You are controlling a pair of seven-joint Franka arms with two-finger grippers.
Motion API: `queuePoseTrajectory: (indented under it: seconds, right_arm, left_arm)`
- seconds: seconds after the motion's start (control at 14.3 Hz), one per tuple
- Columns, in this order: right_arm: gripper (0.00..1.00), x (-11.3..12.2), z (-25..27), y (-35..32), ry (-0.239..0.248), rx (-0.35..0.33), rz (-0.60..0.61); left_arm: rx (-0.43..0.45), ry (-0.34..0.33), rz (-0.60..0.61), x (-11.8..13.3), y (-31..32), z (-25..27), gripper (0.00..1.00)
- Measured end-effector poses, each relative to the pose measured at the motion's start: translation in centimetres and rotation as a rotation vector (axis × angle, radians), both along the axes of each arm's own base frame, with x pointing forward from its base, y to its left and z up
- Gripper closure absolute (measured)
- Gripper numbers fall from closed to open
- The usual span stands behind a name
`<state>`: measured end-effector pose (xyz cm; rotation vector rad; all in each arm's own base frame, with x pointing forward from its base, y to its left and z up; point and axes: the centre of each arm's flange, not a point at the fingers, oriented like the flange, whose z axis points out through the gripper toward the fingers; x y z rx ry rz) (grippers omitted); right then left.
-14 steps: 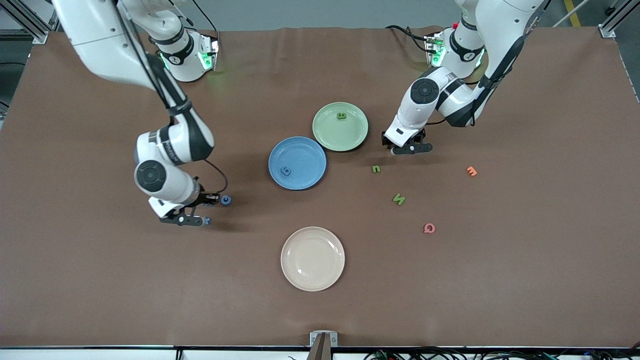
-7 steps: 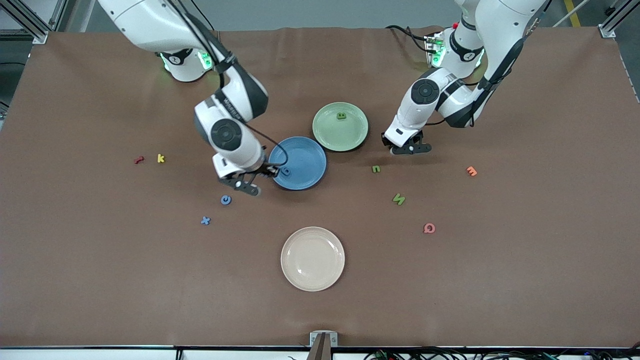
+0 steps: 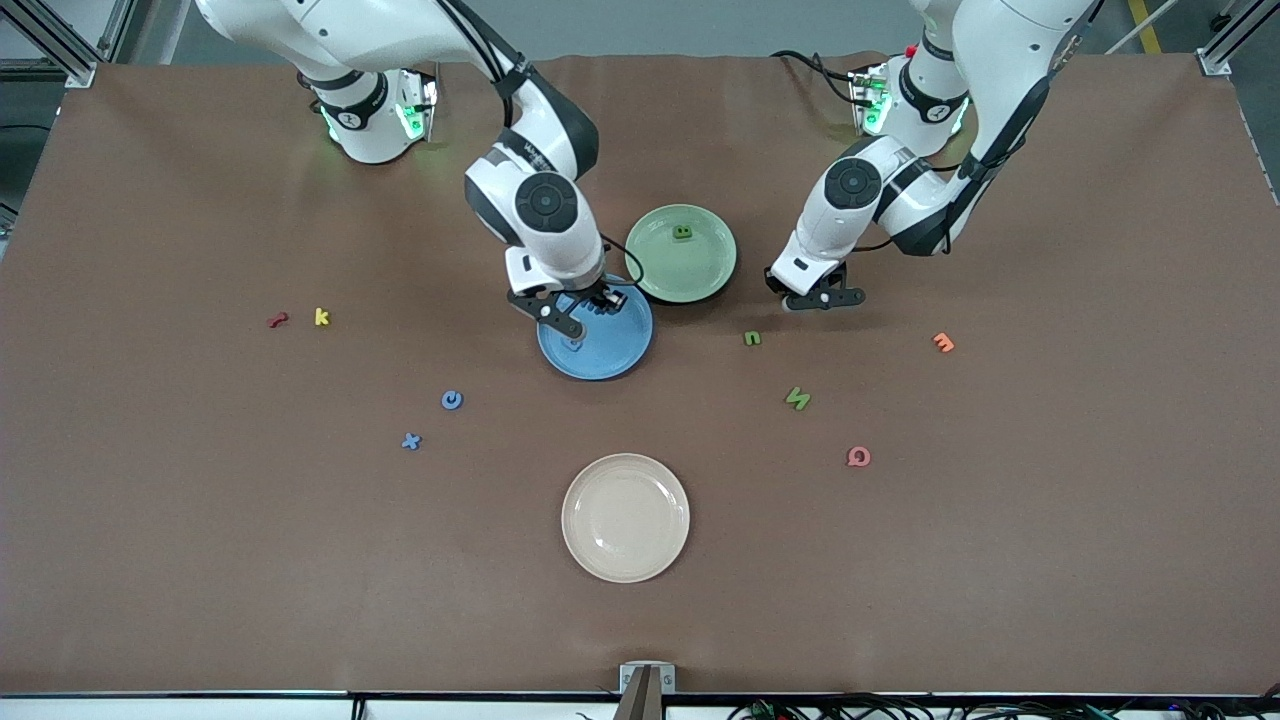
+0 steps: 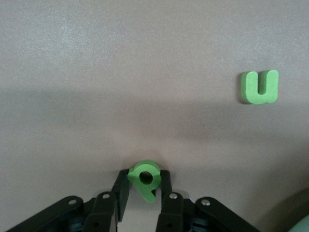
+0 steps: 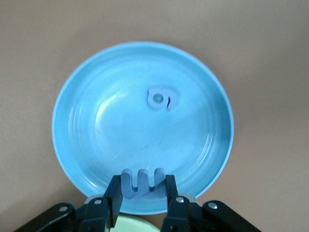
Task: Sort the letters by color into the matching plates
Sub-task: 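Place the p on the green plate while the right gripper places the m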
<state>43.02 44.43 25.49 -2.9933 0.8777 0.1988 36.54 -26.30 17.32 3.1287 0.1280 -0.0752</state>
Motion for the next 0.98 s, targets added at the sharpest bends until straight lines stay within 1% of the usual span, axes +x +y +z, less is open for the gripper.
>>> queuePoseTrajectory:
  seconds: [0.14, 0.21, 0.35, 0.49, 0.56, 0.63, 0.77, 0.98]
  right_arm:
    - [0.6, 0.0, -1.0, 0.4, 0.009, -0.001, -0.01]
    - [0.53, 0.3, -1.4, 0.4, 0.01, 0.0, -0.014]
    - [0.36, 1.0, -1.9, 0.4, -0.001, -0.008, -0.004]
    - [0.16, 1.4, -1.8, 0.4, -0.017, -0.014, 0.008]
    - [0.07, 1.7, -1.8, 0.3, -0.028, -0.022, 0.026]
    - [0.0, 2.1, -1.8, -0.2, -0.037, -0.029, 0.056]
    - [0.0, 4.2, -1.9, -2.5, -0.041, -0.033, 0.139]
    - [0.0, 8.8, -1.8, -8.1, -0.046, -0.016, 0.251]
  left_arm:
    - [0.0, 0.0, 0.001, 0.0, 0.0, 0.0, 0.69]
    - [0.0, 0.0, 0.002, 0.0, 0.0, 0.0, 0.69]
    - [-0.003, -0.004, 0.005, 0.2, 0.0, 0.1, 0.69]
    - [-0.006, -0.014, 0.011, 0.6, 0.0, 0.4, 0.69]
    - [-0.007, -0.021, 0.015, 0.8, 0.0, 0.7, 0.69]
    - [-0.005, -0.029, 0.019, 1.0, 0.0, 1.0, 0.69]
    - [0.009, -0.041, 0.023, 1.1, -0.6, 1.9, 0.69]
    - [0.044, -0.042, 0.045, 0.2, -3.3, 3.6, 0.69]
